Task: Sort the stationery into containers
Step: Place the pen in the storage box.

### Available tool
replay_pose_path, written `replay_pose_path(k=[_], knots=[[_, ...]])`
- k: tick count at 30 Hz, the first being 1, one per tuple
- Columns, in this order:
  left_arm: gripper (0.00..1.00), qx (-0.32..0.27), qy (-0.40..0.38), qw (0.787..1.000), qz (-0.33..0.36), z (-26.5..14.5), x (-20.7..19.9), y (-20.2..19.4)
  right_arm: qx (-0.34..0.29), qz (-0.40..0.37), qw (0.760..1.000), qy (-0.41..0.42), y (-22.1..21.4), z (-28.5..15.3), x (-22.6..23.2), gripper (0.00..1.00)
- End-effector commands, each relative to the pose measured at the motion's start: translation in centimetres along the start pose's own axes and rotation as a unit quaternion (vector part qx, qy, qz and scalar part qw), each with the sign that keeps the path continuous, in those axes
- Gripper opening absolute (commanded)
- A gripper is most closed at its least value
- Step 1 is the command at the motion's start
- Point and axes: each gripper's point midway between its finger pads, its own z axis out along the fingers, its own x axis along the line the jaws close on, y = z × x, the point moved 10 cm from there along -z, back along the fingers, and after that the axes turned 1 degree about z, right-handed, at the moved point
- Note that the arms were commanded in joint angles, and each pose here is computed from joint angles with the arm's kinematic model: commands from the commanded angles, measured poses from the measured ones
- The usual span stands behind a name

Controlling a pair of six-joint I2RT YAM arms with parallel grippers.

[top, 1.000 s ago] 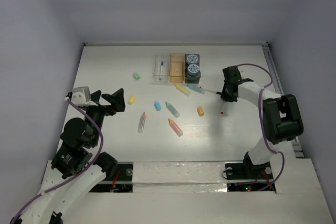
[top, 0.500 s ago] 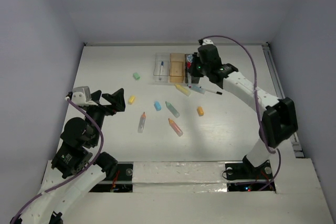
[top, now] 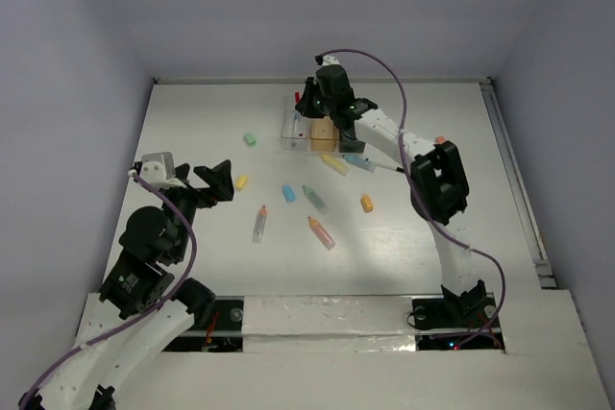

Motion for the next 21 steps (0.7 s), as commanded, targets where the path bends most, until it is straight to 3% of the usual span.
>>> replay_pose_path(k=[1, 6, 8, 9, 10, 14, 16, 20, 21], knots=[[0.99, -0.015, -0.006, 1.0, -0.002, 0.3, -0.2, 0.3, -0.049, 0.009, 0.998, 0.04, 2.0, 1.7, 2.0, 0.0], [0.99, -0.016, -0.006, 1.0, -0.003, 0.3, -0.2, 0.3, -0.043, 0.011, 0.998, 0.034, 1.7, 3.4, 1.8, 0.02], [0.99, -0.016, -0.007, 1.0, -0.002, 0.3, -0.2, 0.4, -0.035, 0.011, 0.999, 0.026, 1.0, 4.0, 1.4, 0.11], [0.99, -0.016, -0.007, 1.0, -0.002, 0.3, -0.2, 0.4, -0.038, 0.01, 0.999, 0.013, 0.9, 4.1, 1.1, 0.18], [0.99, -0.016, -0.007, 1.0, -0.002, 0.3, -0.2, 0.4, -0.038, 0.009, 0.999, 0.012, 0.8, 4.1, 1.0, 0.36], [0.99, -0.017, -0.008, 1.0, -0.003, 0.3, -0.2, 0.4, -0.043, 0.0, 0.999, 0.012, 1.4, 3.8, 1.2, 0.61], [0.99, -0.018, -0.008, 1.0, -0.003, 0.2, -0.2, 0.4, -0.051, -0.013, 0.999, 0.012, 2.2, 3.3, 1.5, 0.66], [0.99, -0.021, -0.005, 1.0, -0.004, 0.1, 0.0, 0.5, -0.045, -0.059, 0.997, 0.01, 3.1, 0.8, 1.0, 0.63], [0.99, -0.022, -0.005, 1.0, -0.005, 0.0, 0.0, 0.5, -0.068, -0.078, 0.995, 0.012, 5.2, -1.9, 0.9, 0.62]])
